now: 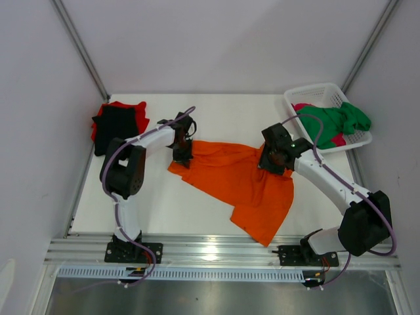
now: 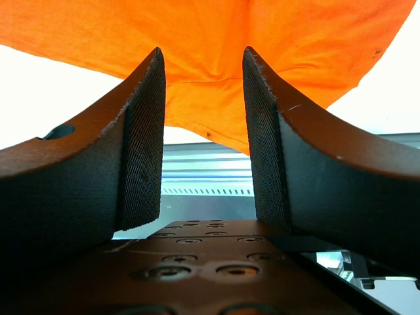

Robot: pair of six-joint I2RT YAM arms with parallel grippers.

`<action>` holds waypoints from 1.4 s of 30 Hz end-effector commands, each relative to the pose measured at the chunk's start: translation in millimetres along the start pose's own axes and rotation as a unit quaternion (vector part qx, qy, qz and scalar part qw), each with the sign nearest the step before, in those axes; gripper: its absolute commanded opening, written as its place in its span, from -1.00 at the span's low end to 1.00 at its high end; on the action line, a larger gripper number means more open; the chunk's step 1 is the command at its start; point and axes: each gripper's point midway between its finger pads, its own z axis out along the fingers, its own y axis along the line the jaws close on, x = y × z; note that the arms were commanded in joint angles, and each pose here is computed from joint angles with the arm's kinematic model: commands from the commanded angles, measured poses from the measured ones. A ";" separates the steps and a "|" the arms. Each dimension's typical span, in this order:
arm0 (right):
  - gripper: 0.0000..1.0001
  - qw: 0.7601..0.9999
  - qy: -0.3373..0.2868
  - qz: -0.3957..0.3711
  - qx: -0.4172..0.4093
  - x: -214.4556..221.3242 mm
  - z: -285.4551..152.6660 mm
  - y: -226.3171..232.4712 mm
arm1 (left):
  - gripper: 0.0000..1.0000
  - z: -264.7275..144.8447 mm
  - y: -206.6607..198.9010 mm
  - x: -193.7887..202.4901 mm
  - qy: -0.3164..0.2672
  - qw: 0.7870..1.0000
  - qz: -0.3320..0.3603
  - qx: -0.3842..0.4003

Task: Fold and stack the t-shirts
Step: Flatten out the tshirt

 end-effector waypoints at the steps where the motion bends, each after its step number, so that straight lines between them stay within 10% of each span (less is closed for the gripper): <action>1: -0.04 1.000 -0.013 0.002 -0.014 -5.9 -10.2 2.1 | -0.99 -0.6 -1.4 -4.0 -0.006 1.000 0.000 0.005; 13: -0.04 1.000 -0.014 0.002 -0.010 -4.8 -4.9 0.6 | -0.86 -35.8 3.7 -21.4 -0.040 0.999 0.012 -0.023; 22: -0.04 1.000 -0.013 0.002 -0.011 -1.8 -3.7 -1.8 | -0.11 -13.2 20.6 -1.9 -0.001 0.998 0.012 -0.057; 42: -0.04 0.999 -0.038 0.022 -0.007 -11.1 -28.1 -19.9 | -0.10 -11.5 19.0 -4.4 0.027 0.998 0.009 -0.061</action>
